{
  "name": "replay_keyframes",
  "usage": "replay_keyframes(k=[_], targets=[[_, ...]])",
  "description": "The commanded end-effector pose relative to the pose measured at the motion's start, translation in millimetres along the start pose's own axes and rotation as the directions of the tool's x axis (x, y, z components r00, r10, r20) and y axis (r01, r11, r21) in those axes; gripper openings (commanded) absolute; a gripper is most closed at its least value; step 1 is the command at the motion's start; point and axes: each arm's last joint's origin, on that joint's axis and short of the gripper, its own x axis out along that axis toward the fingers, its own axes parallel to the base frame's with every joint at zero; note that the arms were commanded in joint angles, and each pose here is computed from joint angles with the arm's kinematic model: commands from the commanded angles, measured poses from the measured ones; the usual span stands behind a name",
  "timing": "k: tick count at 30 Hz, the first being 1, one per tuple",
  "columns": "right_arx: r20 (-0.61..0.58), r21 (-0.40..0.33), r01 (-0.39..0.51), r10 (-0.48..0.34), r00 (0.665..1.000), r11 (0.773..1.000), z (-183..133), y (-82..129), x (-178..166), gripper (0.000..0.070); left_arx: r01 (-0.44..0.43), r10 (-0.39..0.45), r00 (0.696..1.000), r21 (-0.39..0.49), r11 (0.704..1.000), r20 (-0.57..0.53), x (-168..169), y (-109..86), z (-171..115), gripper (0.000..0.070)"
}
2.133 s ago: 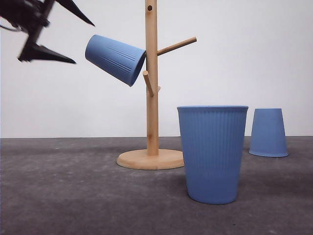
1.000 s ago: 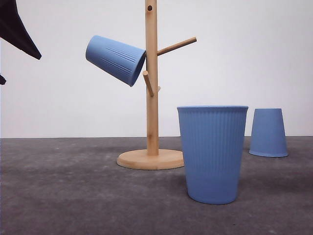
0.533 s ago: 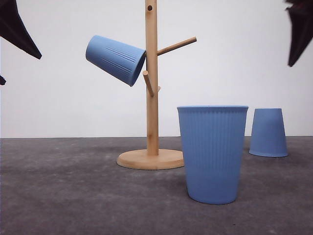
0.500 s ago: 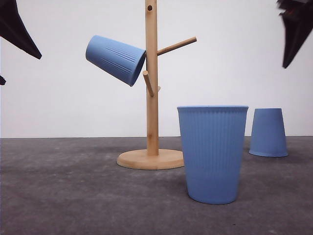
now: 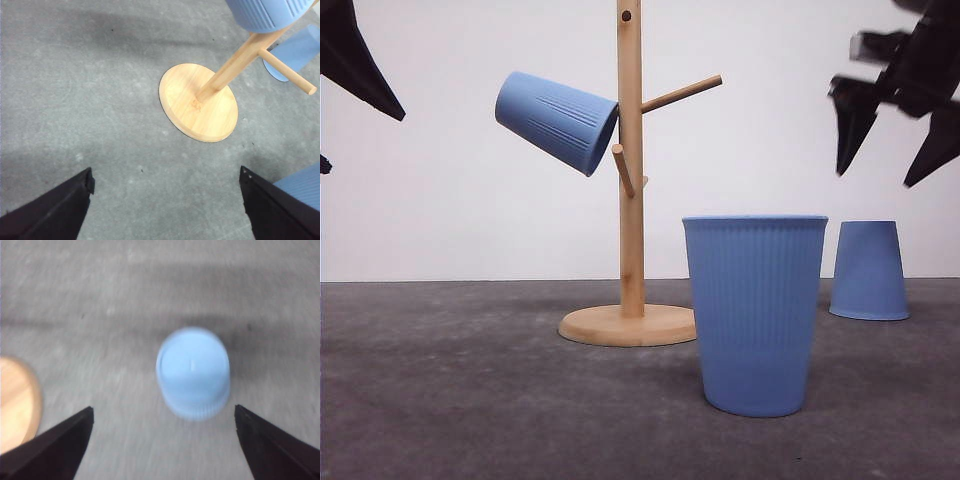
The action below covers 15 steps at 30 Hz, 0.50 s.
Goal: Place three cups
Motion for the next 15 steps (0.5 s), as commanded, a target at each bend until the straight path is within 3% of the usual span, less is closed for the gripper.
replay_keyframes(k=[1, 15], targets=[[0.014, -0.012, 0.004, -0.004, 1.0, 1.0, 6, -3, 12, 0.0587, 0.0, 0.0, 1.0, 0.007, 1.0, 0.013, -1, -1.1, 4, 0.0546], [-0.019, -0.004, 0.055, -0.055, 0.998, 0.998, 0, -15, 60, 0.0586, 0.0, 0.0, 1.0, 0.007, 1.0, 0.014, -1, -1.1, 4, 0.0546]])
